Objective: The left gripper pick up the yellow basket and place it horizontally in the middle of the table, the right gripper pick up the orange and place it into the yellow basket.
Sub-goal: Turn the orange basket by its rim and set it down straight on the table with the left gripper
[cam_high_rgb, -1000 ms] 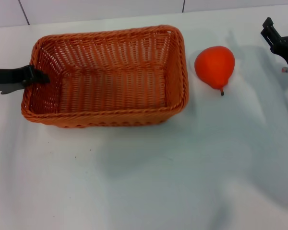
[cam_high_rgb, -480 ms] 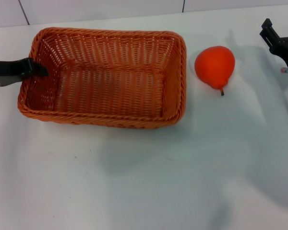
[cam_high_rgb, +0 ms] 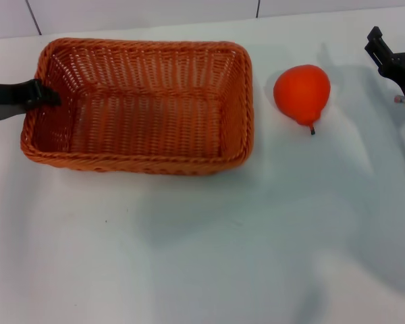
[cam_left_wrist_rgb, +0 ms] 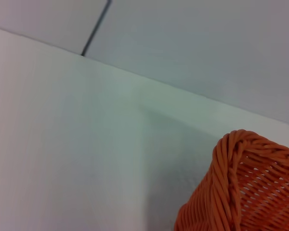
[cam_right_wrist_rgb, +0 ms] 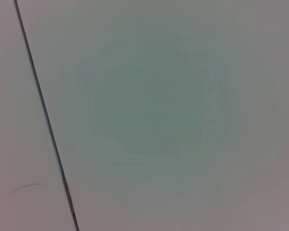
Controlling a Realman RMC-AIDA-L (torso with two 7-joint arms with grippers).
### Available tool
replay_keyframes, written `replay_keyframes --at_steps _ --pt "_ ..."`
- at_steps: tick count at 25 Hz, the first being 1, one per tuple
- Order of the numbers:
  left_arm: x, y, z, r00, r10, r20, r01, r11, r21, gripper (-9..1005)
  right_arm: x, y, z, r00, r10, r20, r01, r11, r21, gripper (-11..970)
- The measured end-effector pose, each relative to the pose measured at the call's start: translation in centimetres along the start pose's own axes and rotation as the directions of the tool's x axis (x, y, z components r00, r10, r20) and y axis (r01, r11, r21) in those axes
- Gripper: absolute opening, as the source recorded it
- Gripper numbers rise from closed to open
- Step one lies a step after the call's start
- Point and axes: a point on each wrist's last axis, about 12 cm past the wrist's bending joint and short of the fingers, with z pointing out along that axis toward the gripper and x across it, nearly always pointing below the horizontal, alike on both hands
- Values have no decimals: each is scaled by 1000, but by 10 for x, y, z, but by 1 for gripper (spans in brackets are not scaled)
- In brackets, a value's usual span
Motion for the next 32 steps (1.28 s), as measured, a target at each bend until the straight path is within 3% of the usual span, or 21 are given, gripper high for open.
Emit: replay_keyframes --at_steps 32 --pt "-1 3 0 997 -66 44 66 998 2 177 1 0 1 1000 -3 -1 3 1000 2 935"
